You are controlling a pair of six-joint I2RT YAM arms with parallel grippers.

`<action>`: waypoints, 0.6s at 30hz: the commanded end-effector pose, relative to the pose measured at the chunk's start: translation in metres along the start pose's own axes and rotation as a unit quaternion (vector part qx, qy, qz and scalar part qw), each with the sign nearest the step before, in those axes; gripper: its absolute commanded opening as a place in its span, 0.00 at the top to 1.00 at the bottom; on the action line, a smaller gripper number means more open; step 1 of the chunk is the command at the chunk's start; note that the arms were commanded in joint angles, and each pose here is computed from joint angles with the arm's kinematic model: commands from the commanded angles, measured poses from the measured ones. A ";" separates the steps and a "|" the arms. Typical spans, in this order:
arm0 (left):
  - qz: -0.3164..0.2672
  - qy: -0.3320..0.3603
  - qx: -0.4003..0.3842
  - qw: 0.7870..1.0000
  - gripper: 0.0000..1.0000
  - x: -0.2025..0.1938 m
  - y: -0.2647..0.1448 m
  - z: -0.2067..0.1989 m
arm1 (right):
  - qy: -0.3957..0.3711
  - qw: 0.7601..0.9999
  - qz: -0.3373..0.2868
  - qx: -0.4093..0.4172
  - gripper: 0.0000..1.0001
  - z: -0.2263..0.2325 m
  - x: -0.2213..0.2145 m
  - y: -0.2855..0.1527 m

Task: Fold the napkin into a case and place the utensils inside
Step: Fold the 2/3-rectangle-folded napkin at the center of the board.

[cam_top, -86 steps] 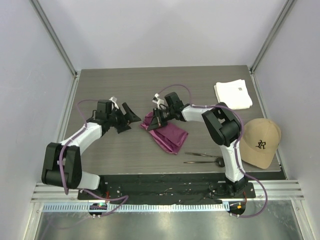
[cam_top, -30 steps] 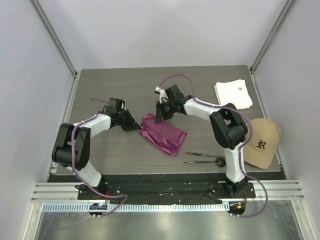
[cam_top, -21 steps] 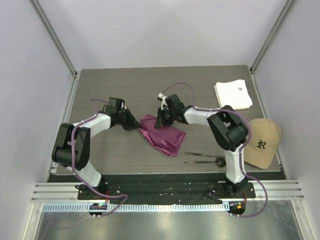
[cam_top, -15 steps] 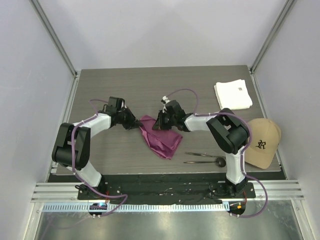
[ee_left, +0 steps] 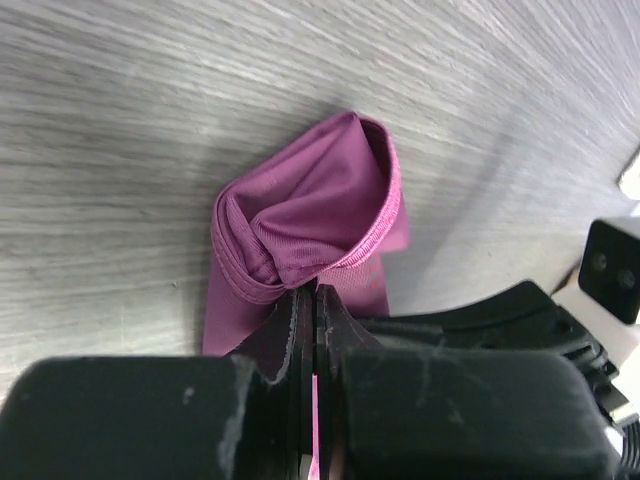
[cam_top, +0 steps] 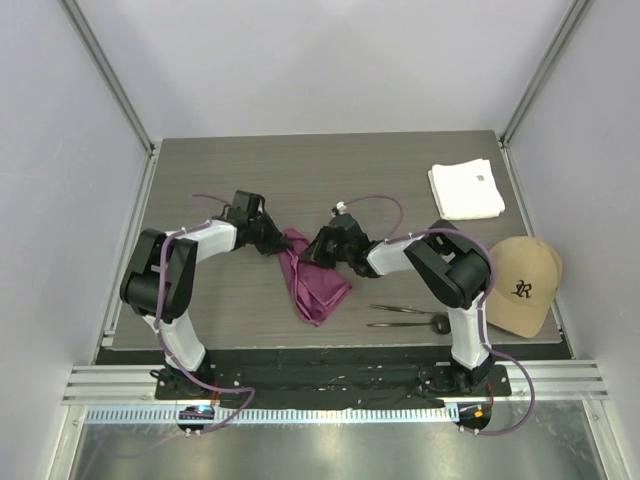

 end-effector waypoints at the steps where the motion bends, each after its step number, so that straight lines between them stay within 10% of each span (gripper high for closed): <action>1: -0.071 0.008 -0.002 0.997 1.00 0.017 0.002 -0.009 | 0.013 1.000 0.019 0.002 0.99 -0.001 -0.010 0.002; 18: -0.102 -0.022 0.001 0.995 1.00 0.016 0.019 -0.002 | -0.199 0.978 0.055 -0.044 0.89 0.033 0.010 -0.031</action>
Point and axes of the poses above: each gripper's point midway between its finger pads, its own y axis out along the fingers, its own z axis along the line the jaws close on, x = y × z, the point moved 8 cm from there along -y, back along the fingers, and after that the axes turned 14 degrees about y, right-handed, at the moved point
